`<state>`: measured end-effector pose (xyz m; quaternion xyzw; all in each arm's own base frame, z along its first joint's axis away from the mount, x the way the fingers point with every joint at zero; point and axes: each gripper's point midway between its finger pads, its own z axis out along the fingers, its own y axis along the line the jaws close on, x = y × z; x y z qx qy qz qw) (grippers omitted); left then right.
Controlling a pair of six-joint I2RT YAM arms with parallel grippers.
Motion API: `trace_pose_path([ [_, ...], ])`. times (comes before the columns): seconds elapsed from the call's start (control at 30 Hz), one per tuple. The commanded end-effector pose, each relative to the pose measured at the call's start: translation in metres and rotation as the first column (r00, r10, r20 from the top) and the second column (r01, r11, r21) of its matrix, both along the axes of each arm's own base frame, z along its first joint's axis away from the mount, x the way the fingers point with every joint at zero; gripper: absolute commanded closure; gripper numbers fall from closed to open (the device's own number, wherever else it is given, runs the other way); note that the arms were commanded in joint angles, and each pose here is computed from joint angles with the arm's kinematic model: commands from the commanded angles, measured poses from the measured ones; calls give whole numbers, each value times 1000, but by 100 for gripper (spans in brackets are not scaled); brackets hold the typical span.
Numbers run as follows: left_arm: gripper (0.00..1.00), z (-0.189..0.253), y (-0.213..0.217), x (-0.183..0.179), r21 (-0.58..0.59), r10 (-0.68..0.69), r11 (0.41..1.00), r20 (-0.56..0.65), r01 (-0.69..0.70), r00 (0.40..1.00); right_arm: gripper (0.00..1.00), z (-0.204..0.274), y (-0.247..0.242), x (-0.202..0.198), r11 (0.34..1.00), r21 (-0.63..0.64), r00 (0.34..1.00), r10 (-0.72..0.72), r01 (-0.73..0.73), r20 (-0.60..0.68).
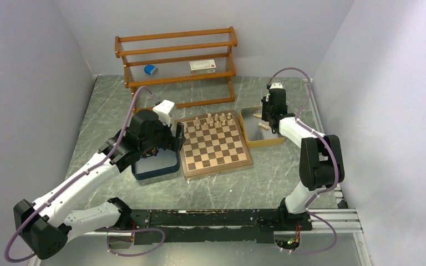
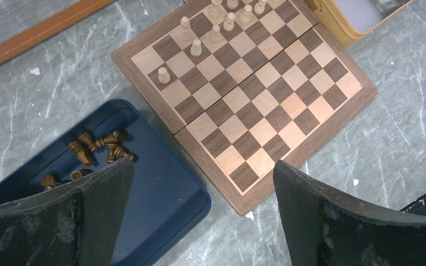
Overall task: Set up the chess pieces on the board
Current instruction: Pick up the chess piece from the storage box, then place the chess piece on the chessboard.
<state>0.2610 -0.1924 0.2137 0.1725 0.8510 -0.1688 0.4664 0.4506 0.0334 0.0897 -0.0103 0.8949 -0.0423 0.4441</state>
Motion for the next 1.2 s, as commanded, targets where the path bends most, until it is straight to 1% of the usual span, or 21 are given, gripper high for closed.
trace_pose_path([
  [0.0,0,4,-3,2,-31,3,1000,-14,-4,1000,85,10,1,-5,1000,27,999,8,-10,46],
  [0.07,0,1,-5,2,-31,-2,1000,-27,2,1000,85,18,4,-7,999,40,997,22,-25,68],
  [0.13,0,-2,-9,2,-39,-11,999,-44,9,999,86,31,13,-9,995,71,992,62,-70,109],
  [0.27,0,-8,-19,0,-72,-24,997,-92,17,995,85,61,38,-19,969,138,961,170,-203,218],
  [0.37,0,-14,-22,3,-62,-12,998,-139,4,990,85,86,61,-31,931,173,914,255,-320,316],
  [0.47,0,-14,-30,4,-70,-31,997,-175,19,984,85,109,83,-43,890,186,860,319,-416,399],
  [0.53,0,-9,-38,5,-97,-58,994,-184,41,981,86,120,100,-53,860,175,821,370,-480,435],
  [0.6,0,-3,-47,5,-131,-95,989,-189,71,977,86,131,119,-65,835,138,776,419,-533,471],
  [0.73,0,16,-63,7,-189,-158,974,-186,122,970,85,151,163,-96,741,68,650,537,-668,539],
  [0.8,0,28,-70,8,-218,-190,964,-167,151,968,85,158,182,-111,682,54,588,584,-730,560],
  [0.83,1,36,-72,9,-232,-202,959,-153,163,967,86,162,191,-118,649,50,556,606,-759,570],
  [0.9,8,49,-77,8,-258,-231,947,-126,193,965,86,170,207,-135,581,44,490,641,-813,591],
  [0.97,10,62,-82,7,-283,-264,932,-95,228,960,86,175,223,-154,498,36,415,679,-867,606],
  [1.07,11,78,-88,2,-313,-316,906,-52,285,947,86,178,238,-173,413,28,344,717,-910,607],
  [1.17,15,91,-94,-6,-349,-375,869,1,352,927,86,182,247,-191,329,25,273,736,-944,619],
])
